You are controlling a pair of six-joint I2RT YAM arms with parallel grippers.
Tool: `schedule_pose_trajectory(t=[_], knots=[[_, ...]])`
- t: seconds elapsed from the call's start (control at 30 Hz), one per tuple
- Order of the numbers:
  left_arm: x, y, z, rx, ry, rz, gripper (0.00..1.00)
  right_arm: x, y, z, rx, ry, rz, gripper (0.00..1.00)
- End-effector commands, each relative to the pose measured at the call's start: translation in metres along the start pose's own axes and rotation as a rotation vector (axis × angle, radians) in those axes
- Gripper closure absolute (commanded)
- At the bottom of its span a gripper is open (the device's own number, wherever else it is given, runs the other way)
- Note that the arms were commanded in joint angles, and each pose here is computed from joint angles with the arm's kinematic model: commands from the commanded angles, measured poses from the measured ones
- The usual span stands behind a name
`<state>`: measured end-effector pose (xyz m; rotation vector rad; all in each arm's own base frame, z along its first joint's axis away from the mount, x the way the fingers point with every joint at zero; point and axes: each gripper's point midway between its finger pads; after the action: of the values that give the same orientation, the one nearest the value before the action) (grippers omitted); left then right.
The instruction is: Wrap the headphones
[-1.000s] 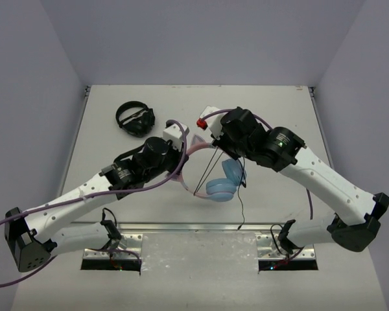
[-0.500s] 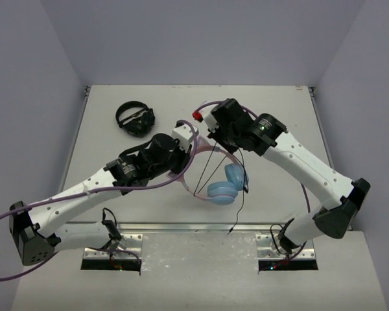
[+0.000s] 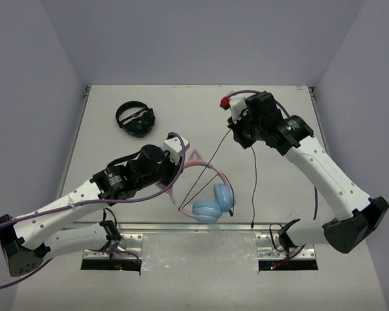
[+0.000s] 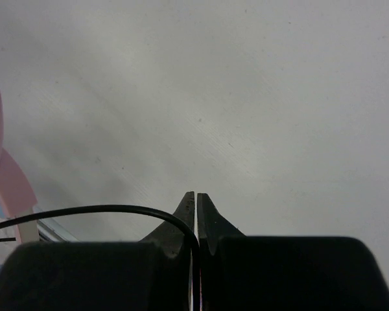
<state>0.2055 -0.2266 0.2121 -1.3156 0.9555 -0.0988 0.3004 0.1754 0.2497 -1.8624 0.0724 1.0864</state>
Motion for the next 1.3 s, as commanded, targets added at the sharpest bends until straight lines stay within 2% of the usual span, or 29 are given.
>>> schedule_pose_trajectory(t=[0.0, 0.27, 0.47, 0.6, 0.63, 0.7, 0.83, 0.87, 0.93, 0.97, 1.03, 1.13, 1.17, 1.27], knots=[[-0.022, -0.040, -0.017, -0.027, 0.082, -0.133, 1.00, 0.010, -0.014, 0.011, 0.018, -0.065, -0.099, 0.99], [-0.050, -0.087, -0.001, -0.042, -0.008, -0.214, 1.00, 0.028, 0.027, -0.010, 0.134, 0.066, -0.084, 0.99], [-0.069, -0.106, 0.011, -0.070, -0.071, -0.262, 1.00, 0.030, 0.031, -0.011, 0.186, 0.067, -0.105, 0.99], [-0.070, -0.116, 0.024, -0.078, -0.166, -0.227, 1.00, 0.033, 0.027, -0.012, 0.227, 0.070, -0.129, 0.99], [-0.078, -0.133, 0.020, -0.086, -0.147, -0.261, 1.00, 0.034, 0.025, -0.010, 0.232, 0.055, -0.133, 0.99], [-0.088, -0.160, 0.010, -0.120, -0.088, -0.330, 1.00, 0.037, 0.015, 0.002, 0.250, -0.020, -0.165, 0.99], [-0.114, -0.204, 0.007, -0.316, -0.065, -0.463, 1.00, 0.034, -0.006, 0.028, 0.334, -0.168, -0.263, 0.95], [-0.118, -0.211, 0.004, -0.380, -0.043, -0.485, 1.00, 0.035, -0.013, 0.036, 0.351, -0.222, -0.300, 0.86], [-0.125, -0.226, -0.002, -0.452, 0.000, -0.537, 1.00, 0.037, -0.017, 0.049, 0.426, -0.292, -0.318, 0.83], [-0.129, -0.233, -0.005, -0.472, 0.025, -0.564, 1.00, 0.036, -0.031, 0.053, 0.467, -0.336, -0.370, 0.78], [-0.129, -0.239, -0.008, -0.507, 0.044, -0.580, 1.00, 0.033, -0.049, 0.071, 0.489, -0.467, -0.428, 0.75], [-0.135, -0.253, -0.009, -0.538, 0.059, -0.605, 1.00, 0.039, -0.059, 0.091, 0.582, -0.580, -0.452, 0.74], [-0.135, -0.252, -0.008, -0.540, 0.049, -0.590, 1.00, 0.035, -0.074, 0.096, 0.605, -0.617, -0.511, 0.74], [-0.140, -0.262, 0.001, -0.565, -0.013, -0.589, 1.00, 0.048, -0.085, 0.107, 0.648, -0.667, -0.539, 0.84]])
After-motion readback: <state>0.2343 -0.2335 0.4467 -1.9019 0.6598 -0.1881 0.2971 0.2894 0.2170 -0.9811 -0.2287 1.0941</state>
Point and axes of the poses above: each gripper's point midway between its finger pads, its own x axis out along the fingers, its own z axis along the line the jaws close on, y = z × x, and after that the axes turned 1 degree about -x, right-handed
